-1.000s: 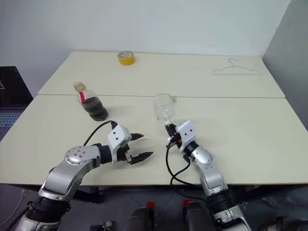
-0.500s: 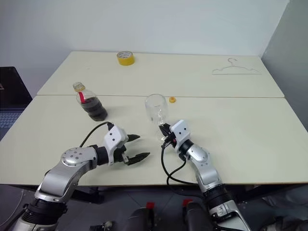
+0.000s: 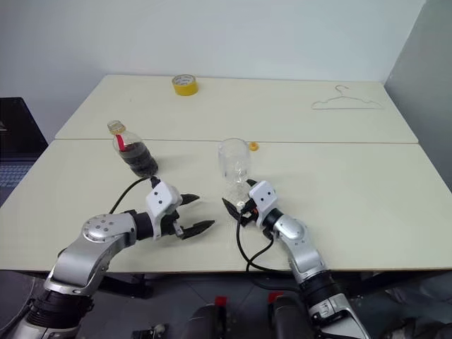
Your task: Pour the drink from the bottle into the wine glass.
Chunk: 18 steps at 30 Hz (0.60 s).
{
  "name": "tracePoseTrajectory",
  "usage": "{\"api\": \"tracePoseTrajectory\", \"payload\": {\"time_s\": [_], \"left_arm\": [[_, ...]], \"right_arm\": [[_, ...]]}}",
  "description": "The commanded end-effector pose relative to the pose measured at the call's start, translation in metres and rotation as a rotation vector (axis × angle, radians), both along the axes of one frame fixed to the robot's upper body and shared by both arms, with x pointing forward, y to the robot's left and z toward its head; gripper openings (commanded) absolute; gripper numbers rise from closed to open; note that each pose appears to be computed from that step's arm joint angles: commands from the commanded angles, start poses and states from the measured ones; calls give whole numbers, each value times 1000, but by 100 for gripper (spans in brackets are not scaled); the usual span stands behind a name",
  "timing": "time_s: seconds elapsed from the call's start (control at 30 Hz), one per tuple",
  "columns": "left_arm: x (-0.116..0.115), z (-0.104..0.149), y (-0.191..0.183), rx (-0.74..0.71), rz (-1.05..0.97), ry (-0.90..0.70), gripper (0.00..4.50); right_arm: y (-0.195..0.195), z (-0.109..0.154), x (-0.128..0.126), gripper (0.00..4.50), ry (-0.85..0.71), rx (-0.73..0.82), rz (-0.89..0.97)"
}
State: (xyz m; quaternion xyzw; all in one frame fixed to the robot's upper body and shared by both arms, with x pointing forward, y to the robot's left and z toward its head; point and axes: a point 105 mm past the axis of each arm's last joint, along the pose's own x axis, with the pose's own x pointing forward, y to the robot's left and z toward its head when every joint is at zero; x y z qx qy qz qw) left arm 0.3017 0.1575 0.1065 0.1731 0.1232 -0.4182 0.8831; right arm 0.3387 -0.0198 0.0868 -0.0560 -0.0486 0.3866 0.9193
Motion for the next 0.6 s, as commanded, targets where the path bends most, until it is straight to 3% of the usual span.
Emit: {"api": "tracePoseTrajectory", "payload": {"time_s": [0.03, 0.2, 0.4, 0.5, 0.6], "left_arm": [[2, 29, 18, -69, 47, -71, 450], [-5, 56, 48, -189, 129, -106, 450], [-22, 68, 88, -232, 246, -104, 450], [-27, 80, 112, -252, 323, -128, 450], [-25, 86, 139, -263, 426, -162, 450]], "right_arm": [[-22, 14, -5, 446, -37, -2, -21], [-71, 17, -15, 446, 0, -68, -58], [-129, 38, -20, 446, 83, -154, -70], [-156, 65, -17, 446, 101, -191, -72], [-156, 100, -24, 446, 105, -229, 37]]}}
